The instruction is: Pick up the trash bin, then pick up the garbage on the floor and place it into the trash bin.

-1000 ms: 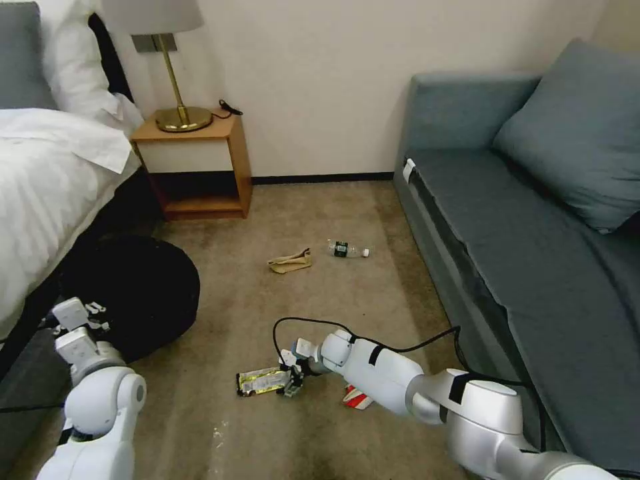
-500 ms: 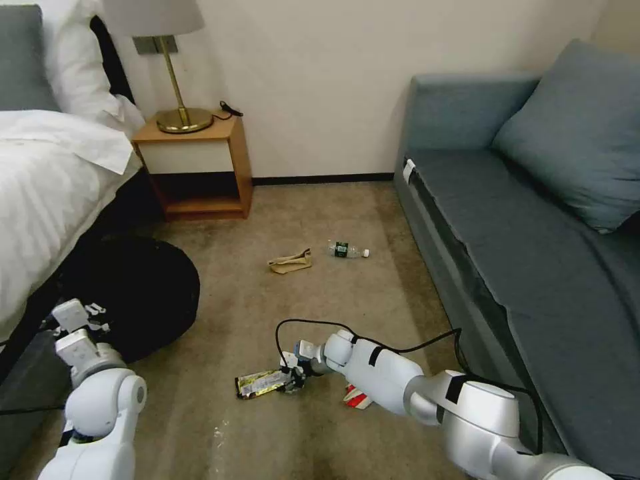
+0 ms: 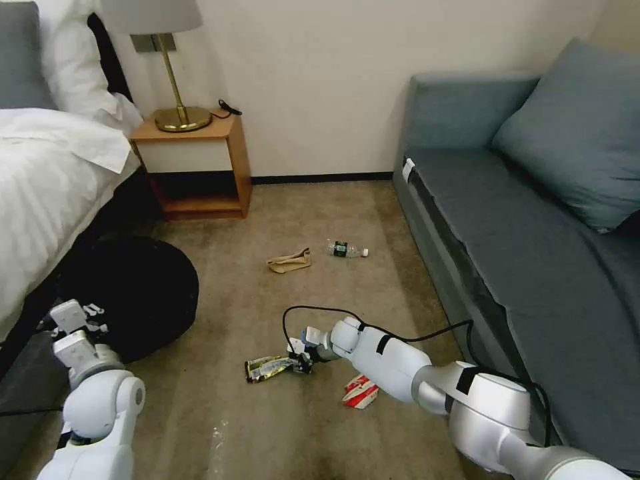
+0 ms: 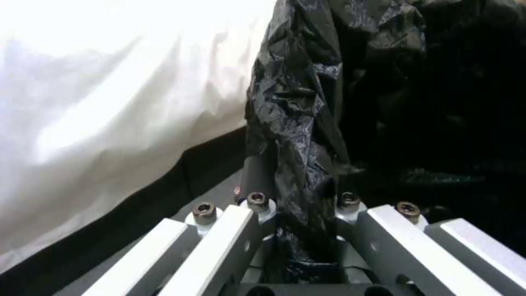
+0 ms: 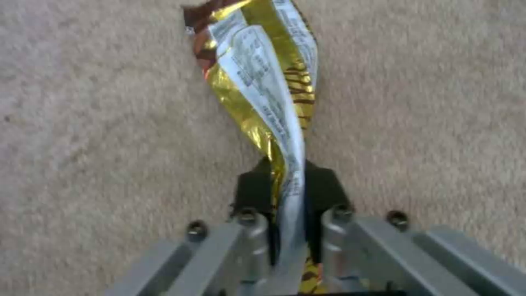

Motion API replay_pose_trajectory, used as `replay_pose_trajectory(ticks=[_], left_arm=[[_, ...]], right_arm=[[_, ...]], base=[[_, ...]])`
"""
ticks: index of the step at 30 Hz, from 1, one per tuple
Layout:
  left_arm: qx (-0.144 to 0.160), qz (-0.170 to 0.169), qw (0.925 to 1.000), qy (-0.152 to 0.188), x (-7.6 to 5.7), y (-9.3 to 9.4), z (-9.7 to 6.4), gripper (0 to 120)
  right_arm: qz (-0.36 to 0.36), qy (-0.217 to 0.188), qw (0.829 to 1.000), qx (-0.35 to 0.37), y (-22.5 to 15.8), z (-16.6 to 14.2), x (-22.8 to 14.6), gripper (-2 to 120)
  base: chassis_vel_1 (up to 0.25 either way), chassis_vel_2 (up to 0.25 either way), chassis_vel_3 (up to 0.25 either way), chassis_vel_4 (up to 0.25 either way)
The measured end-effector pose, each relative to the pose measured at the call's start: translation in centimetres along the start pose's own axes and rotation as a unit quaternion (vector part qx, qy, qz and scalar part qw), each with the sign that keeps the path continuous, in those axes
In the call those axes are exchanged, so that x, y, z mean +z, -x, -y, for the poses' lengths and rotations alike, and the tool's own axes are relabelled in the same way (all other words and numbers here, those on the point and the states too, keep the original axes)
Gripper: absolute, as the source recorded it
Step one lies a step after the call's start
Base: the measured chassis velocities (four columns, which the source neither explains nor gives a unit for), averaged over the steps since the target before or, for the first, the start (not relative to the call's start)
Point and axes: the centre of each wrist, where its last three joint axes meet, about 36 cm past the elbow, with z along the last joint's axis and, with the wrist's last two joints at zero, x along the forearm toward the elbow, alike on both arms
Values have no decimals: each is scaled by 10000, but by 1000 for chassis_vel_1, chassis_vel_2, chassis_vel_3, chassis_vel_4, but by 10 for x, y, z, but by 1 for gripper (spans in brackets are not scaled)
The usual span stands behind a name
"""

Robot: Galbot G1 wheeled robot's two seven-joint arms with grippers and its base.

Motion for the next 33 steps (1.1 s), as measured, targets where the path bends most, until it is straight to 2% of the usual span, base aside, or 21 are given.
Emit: replay_pose_trajectory(ticks=[2,4,14,20,23,27,28,30,33], left_arm=[[-6,-7,10000,7,1,1,0,7],[-14,-20,10000,13,2,1,-1,7],[-31,-53,10000,57,8,4,-3,7],[-15,-27,10000,73,9,7,-5,7],[18,13,10000,42,11,7,-7,7],[152,154,9998,-33,21,6,-10,7],[152,154,9998,-33,21,6,-10,7],[270,243,9993,-76,26,4,-9,7],[329,274,9990,-89,27,4,-7,7]], right_arm=[[25,-2,10000,-21,-1,0,0,3],[38,-5,10000,-39,-1,1,0,0],[160,14,9999,-23,-7,3,2,0],[551,225,9976,346,-33,27,-2,0],[854,404,9934,649,-54,44,-5,0],[1642,836,9758,1175,-101,70,-14,0],[1642,836,9758,1175,-101,70,-14,0],[2060,1049,9622,1443,-127,80,-22,0],[2295,1159,9542,1530,-139,82,-29,0]], base=[[0,0,0,0],[0,0,0,0],[0,0,0,0],[0,0,0,0],[0,0,0,0],[0,0,0,0],[0,0,0,0],[0,0,0,0],[0,0,0,0]])
